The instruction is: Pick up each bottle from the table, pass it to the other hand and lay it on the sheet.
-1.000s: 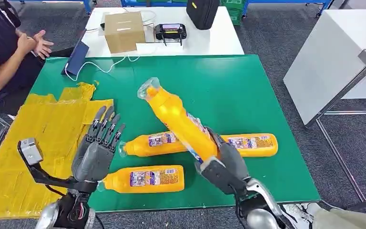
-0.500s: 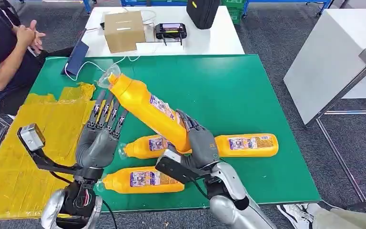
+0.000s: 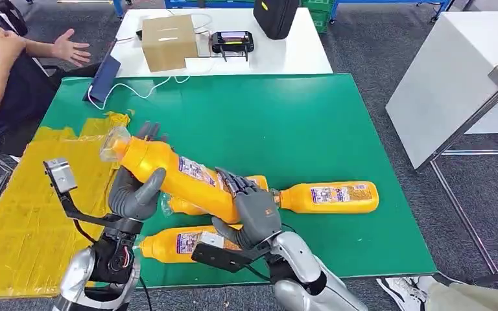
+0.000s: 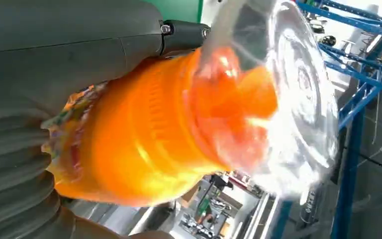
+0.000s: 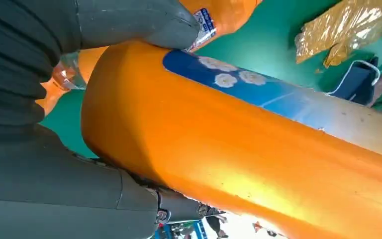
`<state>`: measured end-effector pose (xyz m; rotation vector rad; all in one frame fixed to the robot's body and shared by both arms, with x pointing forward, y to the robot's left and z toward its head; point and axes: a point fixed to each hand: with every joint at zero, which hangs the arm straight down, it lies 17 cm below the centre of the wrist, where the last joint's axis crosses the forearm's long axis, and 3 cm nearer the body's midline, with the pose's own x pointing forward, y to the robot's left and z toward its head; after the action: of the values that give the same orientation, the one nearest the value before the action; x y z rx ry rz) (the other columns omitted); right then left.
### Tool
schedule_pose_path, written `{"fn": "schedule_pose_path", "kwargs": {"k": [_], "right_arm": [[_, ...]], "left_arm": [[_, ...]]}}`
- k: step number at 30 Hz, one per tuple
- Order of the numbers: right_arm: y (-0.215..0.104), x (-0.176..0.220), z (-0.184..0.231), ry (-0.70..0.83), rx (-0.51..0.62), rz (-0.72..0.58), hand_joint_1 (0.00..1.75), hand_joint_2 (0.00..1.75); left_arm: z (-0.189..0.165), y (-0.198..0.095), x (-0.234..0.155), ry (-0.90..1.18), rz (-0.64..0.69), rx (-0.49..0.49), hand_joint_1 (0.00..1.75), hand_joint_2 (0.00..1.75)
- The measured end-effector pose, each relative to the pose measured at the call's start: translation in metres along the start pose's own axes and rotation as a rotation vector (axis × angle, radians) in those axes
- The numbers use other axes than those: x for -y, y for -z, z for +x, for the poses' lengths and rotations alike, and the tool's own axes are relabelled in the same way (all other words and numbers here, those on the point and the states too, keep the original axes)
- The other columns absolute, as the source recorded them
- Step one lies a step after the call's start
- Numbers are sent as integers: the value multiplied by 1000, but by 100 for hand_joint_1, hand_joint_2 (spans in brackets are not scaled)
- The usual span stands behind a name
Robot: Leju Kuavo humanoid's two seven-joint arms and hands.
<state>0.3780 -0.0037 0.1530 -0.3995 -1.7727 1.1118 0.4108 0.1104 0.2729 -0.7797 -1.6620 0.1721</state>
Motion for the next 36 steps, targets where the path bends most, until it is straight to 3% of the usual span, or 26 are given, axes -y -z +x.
{"fn": "schedule_pose_path", "kwargs": {"k": [12,13,14,30,31,32,36], "right_arm": [[2,0,2,-6,5,-3,175,175],[2,-1,3,-3,1,-7,175,175],[2,-2,1,-6,-1,-2,175,175],[0,-4,-4,-14,-4,11,175,175],[0,-4,-5,-15,-5,11,101,175],[-1,-4,-5,-18,-5,11,5,175],[-2,-3,-9,-32,-12,2,5,175]], "left_arm": [[-4,2,-3,25,5,-13,0,175],[-10,3,-2,64,-1,-33,162,175],[-15,2,1,79,-24,-52,175,175],[-15,-4,16,85,-112,-41,175,175],[-15,-4,16,97,-112,-37,175,175],[-16,-4,15,112,-111,-36,175,175],[-17,-3,12,214,-93,-24,175,175]]}}
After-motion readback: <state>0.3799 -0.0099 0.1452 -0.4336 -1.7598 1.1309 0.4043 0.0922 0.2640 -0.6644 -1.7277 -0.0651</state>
